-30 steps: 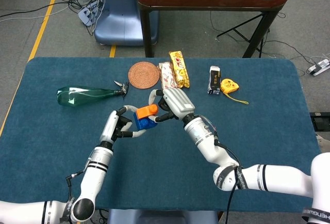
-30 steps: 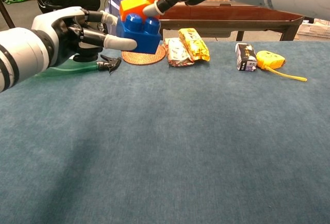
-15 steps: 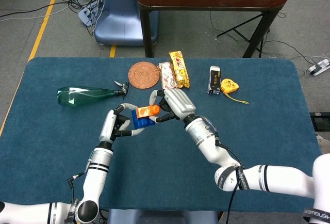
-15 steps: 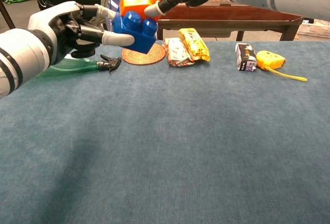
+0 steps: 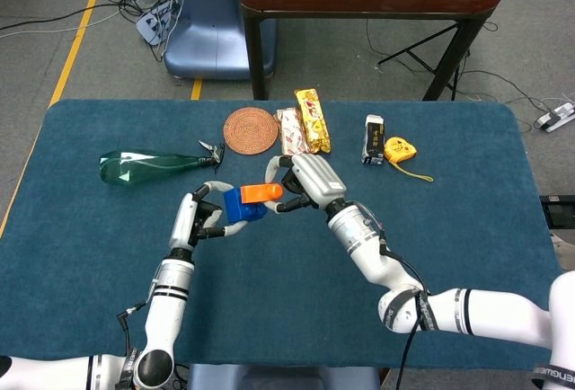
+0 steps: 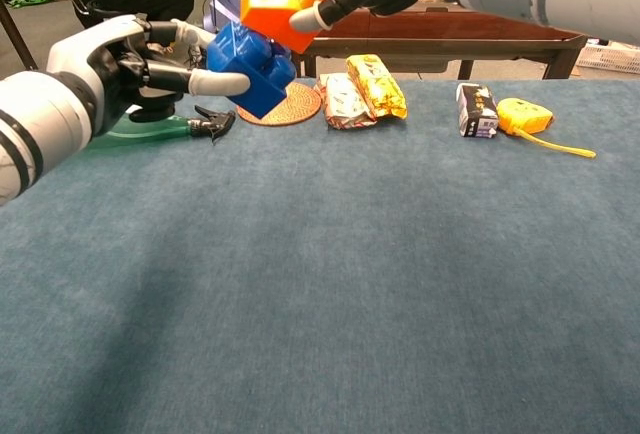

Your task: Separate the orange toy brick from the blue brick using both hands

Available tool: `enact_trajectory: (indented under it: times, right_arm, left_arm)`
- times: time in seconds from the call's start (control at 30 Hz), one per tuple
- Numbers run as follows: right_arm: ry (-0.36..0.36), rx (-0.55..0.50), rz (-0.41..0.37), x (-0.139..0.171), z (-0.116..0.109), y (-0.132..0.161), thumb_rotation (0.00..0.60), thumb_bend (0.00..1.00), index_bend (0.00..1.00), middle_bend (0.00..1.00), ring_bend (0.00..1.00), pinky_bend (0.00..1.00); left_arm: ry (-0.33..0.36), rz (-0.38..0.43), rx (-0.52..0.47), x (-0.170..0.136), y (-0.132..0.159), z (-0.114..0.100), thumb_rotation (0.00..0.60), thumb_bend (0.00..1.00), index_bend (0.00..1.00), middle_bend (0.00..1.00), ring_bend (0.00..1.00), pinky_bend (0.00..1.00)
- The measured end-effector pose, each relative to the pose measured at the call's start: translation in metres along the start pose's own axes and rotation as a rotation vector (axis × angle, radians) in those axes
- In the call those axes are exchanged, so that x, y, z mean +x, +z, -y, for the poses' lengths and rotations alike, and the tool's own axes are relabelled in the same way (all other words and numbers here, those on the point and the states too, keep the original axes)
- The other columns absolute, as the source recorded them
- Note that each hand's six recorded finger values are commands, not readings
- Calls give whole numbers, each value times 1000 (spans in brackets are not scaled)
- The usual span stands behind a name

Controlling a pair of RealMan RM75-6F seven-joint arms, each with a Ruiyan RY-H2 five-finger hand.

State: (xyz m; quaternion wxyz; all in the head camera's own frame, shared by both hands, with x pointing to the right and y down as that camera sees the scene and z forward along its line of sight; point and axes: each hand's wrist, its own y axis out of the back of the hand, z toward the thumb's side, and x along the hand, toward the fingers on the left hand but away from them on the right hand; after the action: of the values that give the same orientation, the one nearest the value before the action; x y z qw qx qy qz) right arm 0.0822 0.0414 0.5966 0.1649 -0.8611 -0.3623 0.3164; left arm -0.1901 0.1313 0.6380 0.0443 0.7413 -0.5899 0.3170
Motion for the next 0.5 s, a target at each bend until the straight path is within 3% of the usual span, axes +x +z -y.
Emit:
enact_trajectory:
  times: [0.27,0.5]
  right_arm:
    - [-15,-1,16,9,-6,-14,600,563,664,1000,1000,1000]
    - [-9,102,78,26,-5,-49,600,554,666,1000,1000,1000]
  left_arm:
    - [-33,-13,42,-4,-10,5,600,0,920,1000,1000,1000]
    - [-126,-33,144,-10,-23,17,600,0,857,1000,1000,1000]
